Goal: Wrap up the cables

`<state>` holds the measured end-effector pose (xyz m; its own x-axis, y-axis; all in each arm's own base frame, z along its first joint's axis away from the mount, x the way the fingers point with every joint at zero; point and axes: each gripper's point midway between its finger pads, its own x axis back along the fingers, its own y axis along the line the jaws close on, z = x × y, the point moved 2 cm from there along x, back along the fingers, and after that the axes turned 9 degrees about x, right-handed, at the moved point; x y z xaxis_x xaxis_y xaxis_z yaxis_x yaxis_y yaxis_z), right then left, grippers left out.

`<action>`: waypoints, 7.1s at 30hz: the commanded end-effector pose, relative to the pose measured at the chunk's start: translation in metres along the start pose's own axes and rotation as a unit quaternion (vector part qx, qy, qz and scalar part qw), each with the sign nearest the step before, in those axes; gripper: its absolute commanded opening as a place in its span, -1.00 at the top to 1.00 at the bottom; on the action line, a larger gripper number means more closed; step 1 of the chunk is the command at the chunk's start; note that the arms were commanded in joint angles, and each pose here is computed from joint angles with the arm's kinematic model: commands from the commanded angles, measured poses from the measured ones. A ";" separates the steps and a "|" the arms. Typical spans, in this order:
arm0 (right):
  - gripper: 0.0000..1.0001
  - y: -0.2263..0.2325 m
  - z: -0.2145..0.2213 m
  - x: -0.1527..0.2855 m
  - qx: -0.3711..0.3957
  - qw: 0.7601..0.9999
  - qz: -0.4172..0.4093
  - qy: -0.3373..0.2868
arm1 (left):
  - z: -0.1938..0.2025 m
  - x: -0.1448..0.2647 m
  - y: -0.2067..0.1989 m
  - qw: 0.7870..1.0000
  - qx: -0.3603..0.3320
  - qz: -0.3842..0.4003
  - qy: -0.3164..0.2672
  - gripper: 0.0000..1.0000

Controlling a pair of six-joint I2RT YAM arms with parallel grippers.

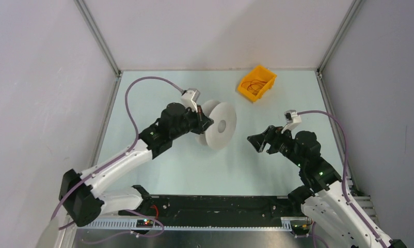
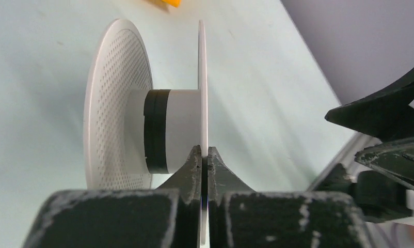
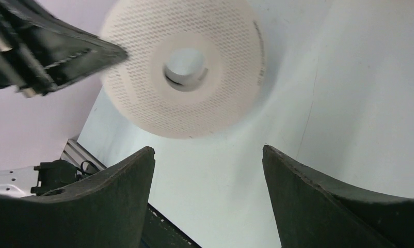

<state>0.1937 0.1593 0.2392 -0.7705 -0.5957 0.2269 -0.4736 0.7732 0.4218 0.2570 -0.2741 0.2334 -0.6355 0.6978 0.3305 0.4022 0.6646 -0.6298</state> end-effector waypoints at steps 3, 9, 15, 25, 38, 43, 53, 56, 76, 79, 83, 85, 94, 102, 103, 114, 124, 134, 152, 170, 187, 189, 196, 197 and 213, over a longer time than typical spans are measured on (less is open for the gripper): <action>-0.61 -0.006 0.007 -0.009 -0.006 1.000 0.007 0.004 | -0.007 0.026 0.020 0.980 -0.147 -0.134 -0.004 1.00; -0.61 -0.010 0.013 -0.009 -0.004 1.000 0.013 0.011 | 0.008 0.015 0.027 0.966 -0.187 -0.175 0.024 1.00; -0.61 -0.011 0.015 -0.006 -0.005 1.000 0.015 0.011 | 0.013 0.011 0.024 0.966 -0.184 -0.176 0.039 0.60; -0.61 -0.011 0.017 -0.007 -0.008 1.000 0.011 0.009 | -0.014 0.039 0.005 0.971 -0.169 -0.167 0.004 -0.14; -0.62 -0.008 0.017 -0.002 0.000 1.000 0.003 0.007 | -0.044 0.053 0.047 0.967 -0.144 -0.210 0.014 -0.20; -0.61 -0.009 0.015 0.000 0.007 1.000 0.006 0.000 | -0.029 0.048 0.052 0.966 -0.163 -0.196 0.048 -0.20; -0.57 -0.006 0.010 -0.003 -0.002 1.000 0.001 -0.008 | -0.022 0.043 0.071 0.947 -0.220 -0.219 0.087 -0.01; -0.55 -0.004 0.003 -0.006 -0.009 1.000 -0.001 -0.022 | -0.019 0.042 0.072 0.943 -0.236 -0.214 0.099 0.04; -0.47 -0.109 -0.103 -0.105 0.051 0.981 0.171 -0.079 | -0.011 0.052 0.071 0.948 -0.216 -0.211 0.104 1.00; -0.42 -0.141 -0.120 -0.133 0.084 0.971 0.217 -0.063 | -0.015 0.058 0.075 0.946 -0.215 -0.227 0.090 1.00; -0.34 -0.174 -0.137 -0.164 0.146 0.956 0.251 -0.049 | -0.018 0.061 0.066 0.952 -0.203 -0.213 0.081 0.94; -0.33 -0.182 -0.142 -0.183 0.185 0.952 0.240 -0.042 | -0.017 0.062 0.062 0.956 -0.197 -0.200 0.081 0.91; -0.25 -0.215 -0.111 -0.246 0.389 0.910 0.142 0.030 | -0.003 0.054 0.050 0.965 -0.181 -0.155 0.113 1.00; -0.16 -0.229 -0.079 -0.259 0.540 0.832 0.057 0.109 | -0.003 0.053 0.047 0.966 -0.175 -0.149 0.114 0.95; -0.16 -0.233 -0.073 -0.259 0.541 0.830 0.057 0.123 | -0.003 0.053 0.047 0.966 -0.175 -0.149 0.114 0.94; -0.03 -0.255 -0.069 -0.272 0.624 0.756 0.088 0.178 | -0.001 0.052 0.048 0.967 -0.171 -0.148 0.120 0.86; 0.00 -0.272 -0.055 -0.286 0.651 0.716 0.094 0.234 | -0.001 0.052 0.046 0.967 -0.170 -0.146 0.121 0.82; 0.43 -0.281 -0.070 -0.304 0.666 0.702 0.131 0.213 | -0.001 0.051 0.047 0.967 -0.169 -0.147 0.121 0.78; 1.00 -0.163 -0.251 -0.213 0.595 0.761 0.257 -0.024 | -0.002 0.052 0.054 0.964 -0.168 -0.171 0.117 0.51; 1.00 0.002 -0.275 -0.041 0.332 0.917 0.132 -0.178 | -0.004 0.053 0.062 0.959 -0.177 -0.192 0.115 0.59; 1.00 0.160 -0.267 0.058 0.177 0.903 -0.280 -0.275 | -0.010 0.057 0.062 0.957 -0.183 -0.198 0.102 0.58; 1.00 0.153 -0.265 0.055 0.179 0.910 -0.261 -0.269 | -0.009 0.057 0.061 0.958 -0.183 -0.197 0.104 0.58; 0.94 0.065 -0.218 -0.001 0.148 0.972 -0.075 -0.169 | -0.009 0.057 0.061 0.958 -0.183 -0.197 0.103 0.57; 0.90 0.046 -0.211 -0.006 0.137 0.977 -0.039 -0.156 | -0.009 0.057 0.062 0.958 -0.183 -0.198 0.102 0.57; 0.17 -0.167 -0.100 -0.029 0.041 0.946 0.321 0.007 | -0.008 0.056 0.063 0.957 -0.182 -0.200 0.104 0.56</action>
<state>0.3384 0.0371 0.2432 -0.8978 -0.0674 0.4352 0.0124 0.9839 0.1780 0.2452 -0.1908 0.1993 -0.6088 0.3717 0.7009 0.3829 0.9114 -0.1507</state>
